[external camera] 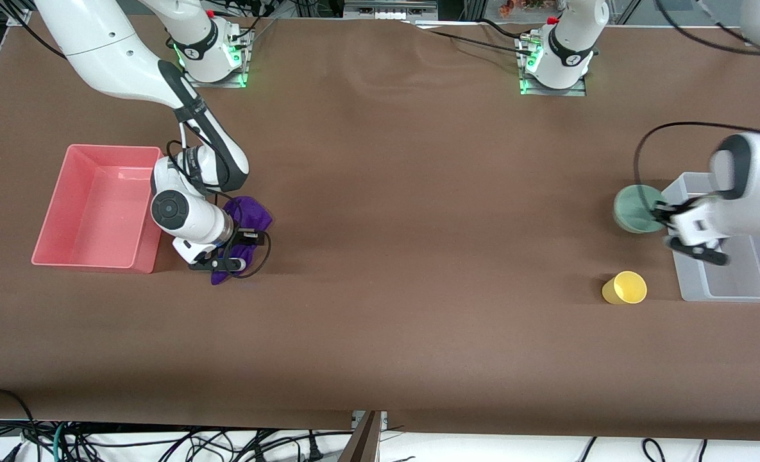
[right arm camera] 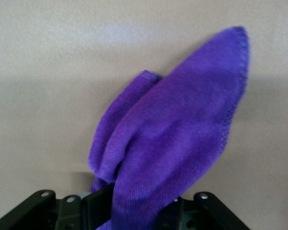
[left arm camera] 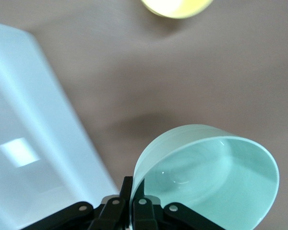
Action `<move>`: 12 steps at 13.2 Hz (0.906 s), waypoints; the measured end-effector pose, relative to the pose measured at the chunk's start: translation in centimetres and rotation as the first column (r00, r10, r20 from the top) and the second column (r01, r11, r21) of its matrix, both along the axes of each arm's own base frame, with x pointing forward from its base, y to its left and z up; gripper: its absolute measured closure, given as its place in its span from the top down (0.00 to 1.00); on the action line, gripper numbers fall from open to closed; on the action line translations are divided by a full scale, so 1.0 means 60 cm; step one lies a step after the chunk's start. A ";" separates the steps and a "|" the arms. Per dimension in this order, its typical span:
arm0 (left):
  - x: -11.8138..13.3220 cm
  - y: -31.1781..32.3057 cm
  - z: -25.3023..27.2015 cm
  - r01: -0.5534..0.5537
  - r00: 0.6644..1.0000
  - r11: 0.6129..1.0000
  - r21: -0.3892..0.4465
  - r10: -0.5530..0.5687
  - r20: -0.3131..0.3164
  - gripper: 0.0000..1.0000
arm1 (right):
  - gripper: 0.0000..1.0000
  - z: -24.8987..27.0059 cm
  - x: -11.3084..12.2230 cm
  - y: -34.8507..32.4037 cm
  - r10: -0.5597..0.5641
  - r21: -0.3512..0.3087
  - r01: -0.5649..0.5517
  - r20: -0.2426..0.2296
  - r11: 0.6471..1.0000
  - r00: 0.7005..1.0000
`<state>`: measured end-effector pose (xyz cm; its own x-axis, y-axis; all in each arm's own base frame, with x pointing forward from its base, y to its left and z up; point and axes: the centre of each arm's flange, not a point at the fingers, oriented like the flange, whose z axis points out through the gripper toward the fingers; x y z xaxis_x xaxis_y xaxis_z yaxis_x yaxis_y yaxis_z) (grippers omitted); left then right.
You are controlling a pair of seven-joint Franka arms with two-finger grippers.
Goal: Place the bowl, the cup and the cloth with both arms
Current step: 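Carry the cloth into the pink bin while the left gripper places the bowl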
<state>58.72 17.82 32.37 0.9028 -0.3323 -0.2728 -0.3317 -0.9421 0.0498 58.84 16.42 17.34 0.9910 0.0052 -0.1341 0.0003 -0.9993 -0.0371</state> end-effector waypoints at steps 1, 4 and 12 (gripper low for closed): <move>0.004 0.042 0.032 0.008 1.000 1.000 -0.002 -0.008 0.025 0.04 | 0.10 0.014 0.005 -0.002 0.001 -0.009 -0.002 -0.023 1.000 1.000; -0.030 0.203 0.041 0.000 0.999 1.000 -0.027 0.001 0.046 0.04 | 0.00 0.133 0.045 -0.044 0.043 -0.054 -0.050 -0.134 0.997 0.990; -0.046 0.355 -0.188 -0.032 0.995 0.997 -0.071 0.038 0.091 0.14 | 0.00 0.365 0.046 -0.481 0.239 0.035 -0.243 -0.371 0.969 0.897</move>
<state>55.97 39.11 21.07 0.9346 -0.3150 -0.1654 -0.3046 -0.9486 0.0859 61.57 -12.46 39.25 0.8385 0.2338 -0.4922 0.2297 -0.9708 -0.0697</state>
